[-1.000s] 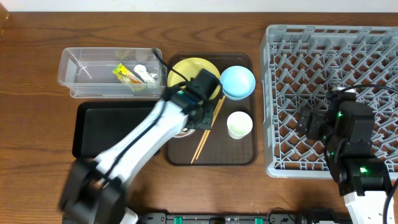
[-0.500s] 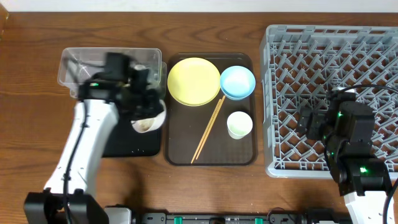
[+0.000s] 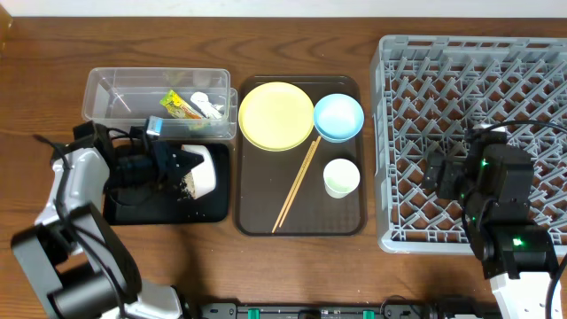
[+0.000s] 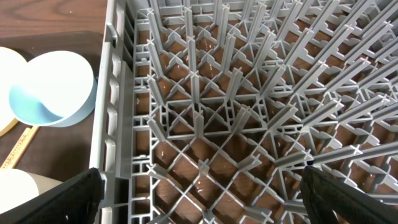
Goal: Sort waste into correct bins and load items into the dishwasher rack
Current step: 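Lift the bowl and tip the rice onto the black tray, then set the empty white bowl back on the brown tray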
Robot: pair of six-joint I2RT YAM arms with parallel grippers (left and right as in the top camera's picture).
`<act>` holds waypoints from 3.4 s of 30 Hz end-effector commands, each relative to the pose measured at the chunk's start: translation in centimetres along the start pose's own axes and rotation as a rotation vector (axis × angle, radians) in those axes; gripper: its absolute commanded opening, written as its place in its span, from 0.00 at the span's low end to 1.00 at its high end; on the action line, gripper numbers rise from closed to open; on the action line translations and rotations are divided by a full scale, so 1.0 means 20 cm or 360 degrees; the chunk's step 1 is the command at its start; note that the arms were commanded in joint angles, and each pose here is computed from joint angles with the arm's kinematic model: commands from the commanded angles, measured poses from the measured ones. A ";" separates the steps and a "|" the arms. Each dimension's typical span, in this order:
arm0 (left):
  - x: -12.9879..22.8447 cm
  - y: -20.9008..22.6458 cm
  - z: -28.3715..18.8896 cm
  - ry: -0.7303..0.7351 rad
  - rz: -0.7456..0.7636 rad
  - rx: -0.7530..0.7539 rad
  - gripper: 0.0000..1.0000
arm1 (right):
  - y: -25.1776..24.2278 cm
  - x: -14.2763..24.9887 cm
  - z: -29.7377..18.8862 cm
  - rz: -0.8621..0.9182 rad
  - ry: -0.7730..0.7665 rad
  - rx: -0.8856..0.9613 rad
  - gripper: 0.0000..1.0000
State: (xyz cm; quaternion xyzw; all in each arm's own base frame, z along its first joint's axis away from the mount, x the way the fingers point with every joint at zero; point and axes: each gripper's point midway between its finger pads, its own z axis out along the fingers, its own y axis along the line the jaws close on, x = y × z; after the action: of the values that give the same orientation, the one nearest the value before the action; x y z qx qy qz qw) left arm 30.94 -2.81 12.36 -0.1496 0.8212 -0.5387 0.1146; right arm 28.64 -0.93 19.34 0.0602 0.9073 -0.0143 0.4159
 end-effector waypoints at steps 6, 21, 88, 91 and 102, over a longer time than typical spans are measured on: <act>-0.06 -0.09 -0.01 -0.0069 -0.0143 0.0445 0.06 | 0.01 -0.04 -0.02 0.0001 -0.0031 -0.0010 0.99; -0.12 -0.11 -0.11 -0.0093 -0.0667 0.0590 0.06 | 0.01 -0.04 -0.02 0.0001 -0.0029 -0.0010 0.99; 0.15 -0.21 0.27 0.0223 0.0525 -0.0556 0.06 | 0.01 -0.02 -0.02 -0.0001 -0.0007 -0.0006 0.99; 0.23 -0.21 0.40 0.0326 0.0711 -0.0730 0.06 | 0.01 -0.02 -0.02 -0.0001 -0.0007 -0.0006 0.99; 0.43 -0.04 0.78 0.0517 0.1080 -0.1231 0.07 | 0.01 -0.02 -0.02 -0.0001 -0.0006 -0.0006 0.99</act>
State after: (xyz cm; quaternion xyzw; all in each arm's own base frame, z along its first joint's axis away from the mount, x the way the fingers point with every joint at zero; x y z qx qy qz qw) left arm 27.73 -20.17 8.37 0.1869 0.9560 -0.2103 0.0834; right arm 28.35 -0.94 19.00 0.0600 0.9111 -0.0150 0.4076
